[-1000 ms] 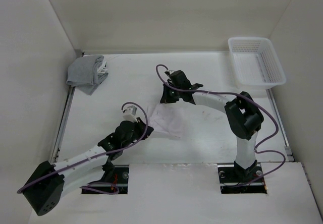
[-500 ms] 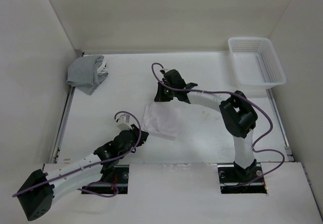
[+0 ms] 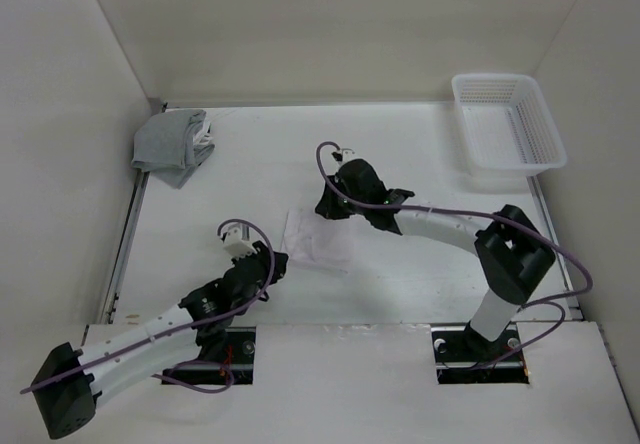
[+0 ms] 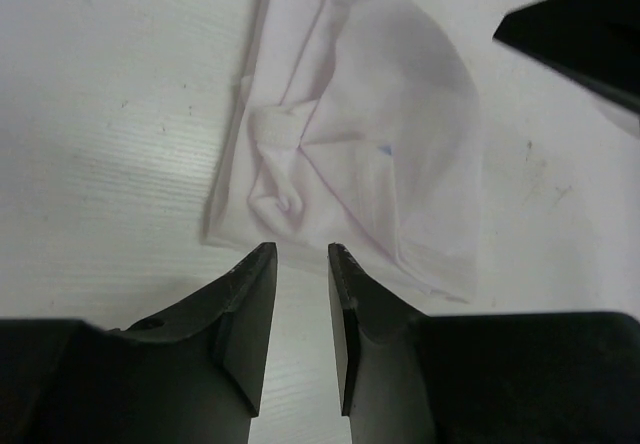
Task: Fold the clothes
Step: Fold the tank top
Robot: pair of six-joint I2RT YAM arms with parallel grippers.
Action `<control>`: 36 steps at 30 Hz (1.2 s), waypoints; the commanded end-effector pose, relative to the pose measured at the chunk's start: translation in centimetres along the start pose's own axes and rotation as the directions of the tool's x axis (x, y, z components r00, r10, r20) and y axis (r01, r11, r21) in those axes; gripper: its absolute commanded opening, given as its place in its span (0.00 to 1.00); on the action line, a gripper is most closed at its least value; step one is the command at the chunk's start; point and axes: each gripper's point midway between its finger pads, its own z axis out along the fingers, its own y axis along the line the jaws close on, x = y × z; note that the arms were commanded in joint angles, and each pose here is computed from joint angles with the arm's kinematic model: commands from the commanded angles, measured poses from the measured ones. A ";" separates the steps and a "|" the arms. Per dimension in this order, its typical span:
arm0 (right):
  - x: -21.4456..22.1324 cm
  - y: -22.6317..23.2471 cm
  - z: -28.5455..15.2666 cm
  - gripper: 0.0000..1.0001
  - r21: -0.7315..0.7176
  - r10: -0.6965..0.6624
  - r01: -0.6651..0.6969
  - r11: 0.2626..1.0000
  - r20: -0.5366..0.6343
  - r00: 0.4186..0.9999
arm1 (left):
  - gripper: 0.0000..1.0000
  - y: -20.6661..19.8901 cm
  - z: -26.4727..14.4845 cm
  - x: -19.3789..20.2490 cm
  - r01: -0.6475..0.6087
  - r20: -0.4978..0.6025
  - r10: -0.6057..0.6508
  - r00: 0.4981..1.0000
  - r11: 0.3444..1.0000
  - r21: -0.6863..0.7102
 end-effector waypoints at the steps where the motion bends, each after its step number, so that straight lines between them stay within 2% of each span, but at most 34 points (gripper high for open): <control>1: 2.6 1.1 0.3 0.12 -0.032 0.018 -0.018 0.999 0.010 1.000 | 0.26 -2.6 0.5 -3.5 -0.018 0.097 0.016 0.995 1.000 0.020; 3: 4.0 0.8 1.0 0.17 -0.029 0.030 -0.030 0.999 -0.014 0.999 | 0.26 -3.5 1.0 -3.9 -0.042 0.097 0.038 0.995 0.999 0.034; 6: 4.8 1.0 1.6 0.38 -0.040 0.047 -0.047 0.998 -0.019 0.999 | 0.26 -4.5 1.4 -4.6 -0.051 0.111 0.044 0.993 0.997 0.058; 9: 5.0 1.2 2.2 0.43 -0.054 0.059 -0.060 0.997 -0.020 0.998 | 0.26 -5.1 1.6 -5.3 -0.042 0.131 0.032 0.991 0.996 0.077; 12: 5.6 1.6 2.7 0.42 -0.068 0.065 -0.067 0.995 -0.041 0.997 | 0.26 -5.4 1.7 -5.4 -0.033 0.131 0.020 0.991 0.995 0.094; 17: 7.1 3.4 2.8 0.22 -0.101 0.057 -0.064 0.993 -0.074 0.996 | 0.26 -5.1 1.7 -6.0 -0.028 0.146 0.015 0.989 0.996 0.086; 21: 8.6 5.7 2.3 0.19 -0.140 0.041 -0.056 0.989 -0.108 0.993 | 0.26 -5.3 1.5 -8.0 -0.021 0.192 0.005 0.981 0.996 0.085; 23: 9.8 7.0 2.0 0.22 -0.156 0.045 -0.066 0.985 -0.132 0.990 | 0.26 -5.5 1.4 -9.1 -0.014 0.216 -0.005 0.976 0.996 0.087; 27: 11.8 9.8 1.2 0.45 -0.202 0.036 -0.071 0.977 -0.171 0.985 | 0.26 -5.7 1.5 -10.7 -0.004 0.243 -0.018 0.970 0.996 0.089; 31: 11.3 9.9 -1.3 0.49 -0.222 0.019 -0.049 0.974 -0.136 0.990 | 0.26 -6.3 2.0 -10.8 0.005 0.228 -0.028 0.973 0.995 0.102; 34: 9.1 7.7 -3.7 0.40 -0.200 0.040 -0.050 0.978 -0.051 0.998 | 0.26 -7.4 2.8 -9.6 -0.010 0.182 -0.013 0.983 0.992 0.127; 36: 7.3 5.6 -4.8 0.24 -0.172 0.055 -0.052 0.984 0.013 0.998 | 0.24 -8.3 3.5 -8.4 -0.022 0.142 0.000 0.990 0.989 0.149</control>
